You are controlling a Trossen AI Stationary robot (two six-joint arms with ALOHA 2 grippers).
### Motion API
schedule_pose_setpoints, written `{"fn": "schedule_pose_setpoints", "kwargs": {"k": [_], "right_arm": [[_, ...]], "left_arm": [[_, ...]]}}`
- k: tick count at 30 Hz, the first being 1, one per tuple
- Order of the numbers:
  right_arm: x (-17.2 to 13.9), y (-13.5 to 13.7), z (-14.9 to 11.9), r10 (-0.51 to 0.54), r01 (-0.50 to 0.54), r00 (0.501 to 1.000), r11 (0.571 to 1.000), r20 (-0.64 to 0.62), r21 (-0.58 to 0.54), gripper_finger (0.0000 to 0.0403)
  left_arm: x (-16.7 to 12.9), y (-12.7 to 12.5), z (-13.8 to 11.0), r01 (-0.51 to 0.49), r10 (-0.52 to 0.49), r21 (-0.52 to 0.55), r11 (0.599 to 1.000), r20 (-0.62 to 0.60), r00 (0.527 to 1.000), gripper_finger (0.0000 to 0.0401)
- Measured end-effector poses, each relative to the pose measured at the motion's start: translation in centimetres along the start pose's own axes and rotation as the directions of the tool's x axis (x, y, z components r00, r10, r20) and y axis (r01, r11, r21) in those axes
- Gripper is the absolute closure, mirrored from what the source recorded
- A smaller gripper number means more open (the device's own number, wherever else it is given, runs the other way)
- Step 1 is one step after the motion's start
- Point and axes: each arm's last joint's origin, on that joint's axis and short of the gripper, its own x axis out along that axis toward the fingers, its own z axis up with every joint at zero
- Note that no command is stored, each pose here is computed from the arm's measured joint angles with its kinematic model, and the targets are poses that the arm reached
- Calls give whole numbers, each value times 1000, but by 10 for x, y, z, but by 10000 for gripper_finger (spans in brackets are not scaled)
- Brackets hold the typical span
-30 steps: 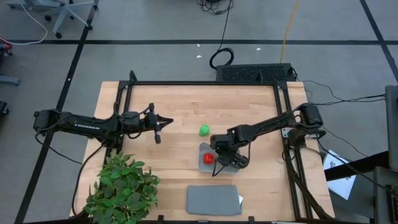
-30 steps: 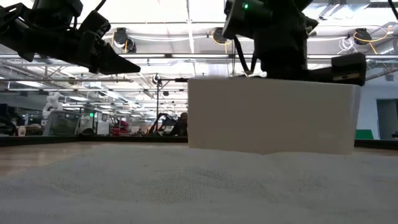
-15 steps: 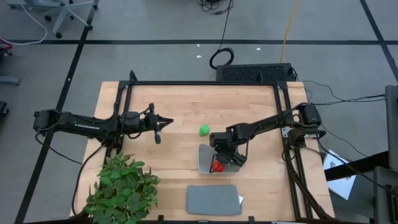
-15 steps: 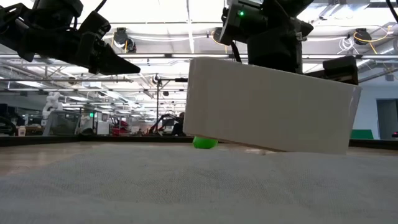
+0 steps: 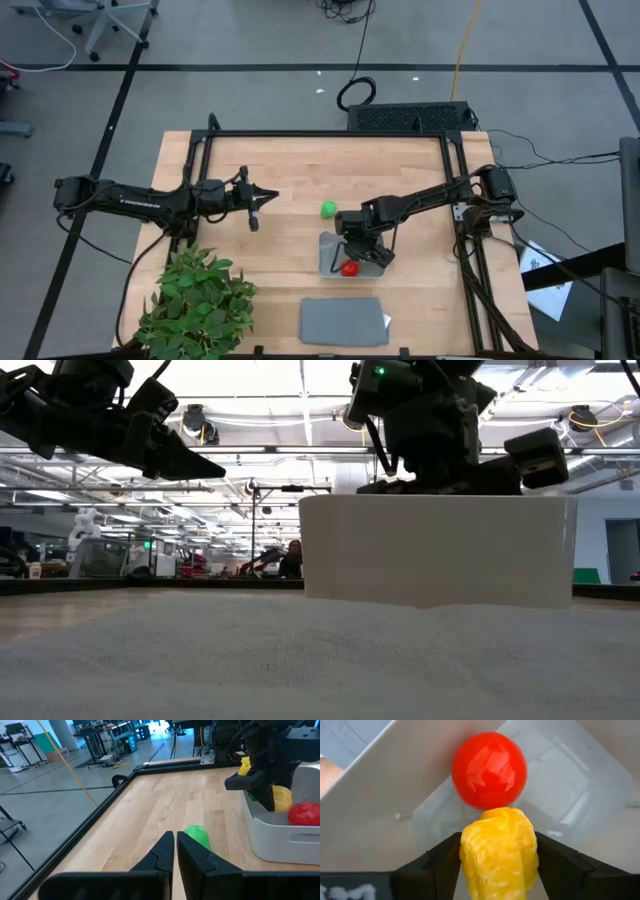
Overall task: Pick and placing Produce into tupperware
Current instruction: Put the yellow pineapple into the gray bin, then put the green pear into the gray bin
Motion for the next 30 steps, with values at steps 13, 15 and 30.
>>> {"fn": "schedule_pose_setpoints", "kwargs": {"k": [13, 15, 30], "right_arm": [[0, 0, 0, -2, 2, 1000, 999, -2, 54, 124], [-1, 1, -1, -4, 5, 1000, 998, -10, 62, 124], [-26, -4, 13, -91, 98, 991, 993, -101, 67, 129]], "left_arm": [[0, 0, 0, 0, 0, -3, 1000, 1, 1000, 375], [0, 0, 0, 0, 0, -4, 1000, 0, 1000, 375], [0, 0, 0, 0, 0, -5, 1000, 1, 1000, 375]]}}
